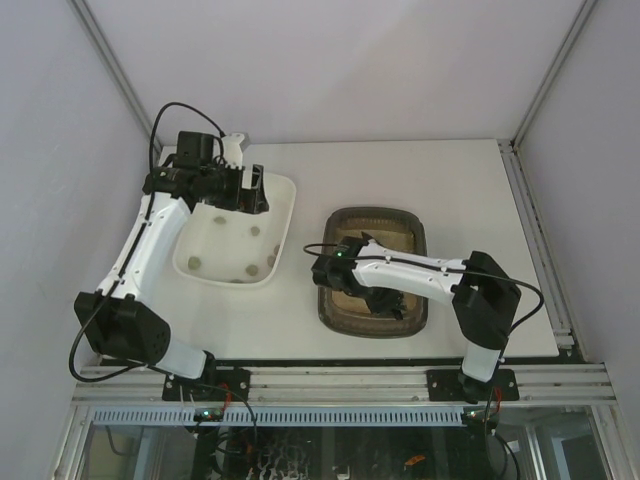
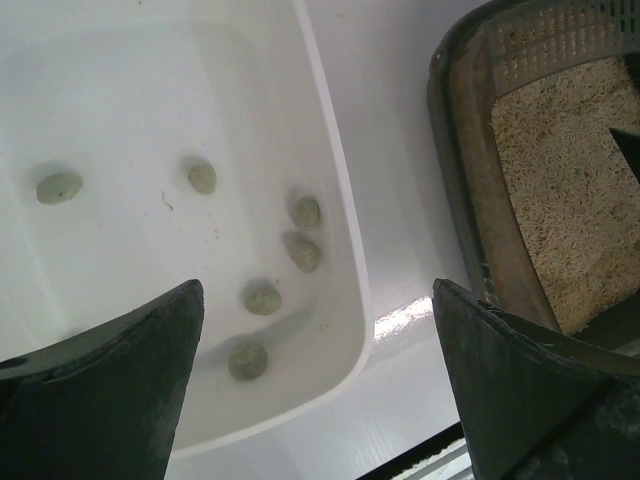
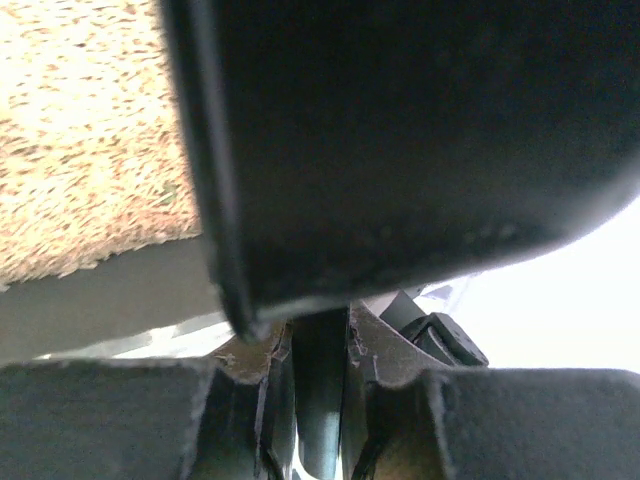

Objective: Clean the litter box

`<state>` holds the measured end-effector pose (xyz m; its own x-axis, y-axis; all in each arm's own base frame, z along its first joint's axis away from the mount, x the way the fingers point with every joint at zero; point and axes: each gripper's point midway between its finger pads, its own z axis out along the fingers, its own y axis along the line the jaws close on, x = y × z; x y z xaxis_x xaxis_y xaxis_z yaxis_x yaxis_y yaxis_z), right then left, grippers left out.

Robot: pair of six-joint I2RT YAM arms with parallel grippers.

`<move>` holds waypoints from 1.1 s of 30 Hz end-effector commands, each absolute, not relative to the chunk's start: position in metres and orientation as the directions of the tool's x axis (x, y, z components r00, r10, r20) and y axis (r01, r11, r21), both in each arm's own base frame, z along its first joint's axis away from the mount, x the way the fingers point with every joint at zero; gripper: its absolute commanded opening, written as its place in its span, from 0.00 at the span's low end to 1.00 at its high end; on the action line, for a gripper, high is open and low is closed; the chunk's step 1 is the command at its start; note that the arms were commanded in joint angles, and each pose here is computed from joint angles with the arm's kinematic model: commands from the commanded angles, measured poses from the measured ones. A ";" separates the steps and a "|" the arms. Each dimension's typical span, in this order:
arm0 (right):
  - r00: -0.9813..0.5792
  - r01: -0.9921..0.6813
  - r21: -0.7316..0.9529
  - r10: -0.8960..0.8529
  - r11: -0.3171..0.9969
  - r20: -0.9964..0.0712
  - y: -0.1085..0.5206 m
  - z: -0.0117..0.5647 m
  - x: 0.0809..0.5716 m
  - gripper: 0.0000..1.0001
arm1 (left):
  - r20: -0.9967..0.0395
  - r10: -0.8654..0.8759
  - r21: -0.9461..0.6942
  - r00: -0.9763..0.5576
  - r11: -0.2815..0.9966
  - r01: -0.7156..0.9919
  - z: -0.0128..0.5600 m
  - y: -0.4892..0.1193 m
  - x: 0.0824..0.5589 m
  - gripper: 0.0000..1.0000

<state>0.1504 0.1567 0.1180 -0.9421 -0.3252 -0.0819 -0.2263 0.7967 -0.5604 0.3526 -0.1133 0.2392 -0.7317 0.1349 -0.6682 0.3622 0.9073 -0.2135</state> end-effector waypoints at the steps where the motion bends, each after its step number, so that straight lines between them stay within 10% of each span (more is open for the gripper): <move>1: -0.960 -0.157 -0.594 -0.263 0.789 -0.095 0.140 0.122 0.145 0.00 | -0.731 0.097 -0.209 -0.675 0.910 0.357 0.266 -0.116 0.367 1.00; 33: -0.971 -0.235 -0.542 -0.219 0.807 0.095 0.135 0.112 0.207 0.00 | -0.703 0.139 -0.210 -0.698 0.897 0.390 0.225 -0.119 0.362 1.00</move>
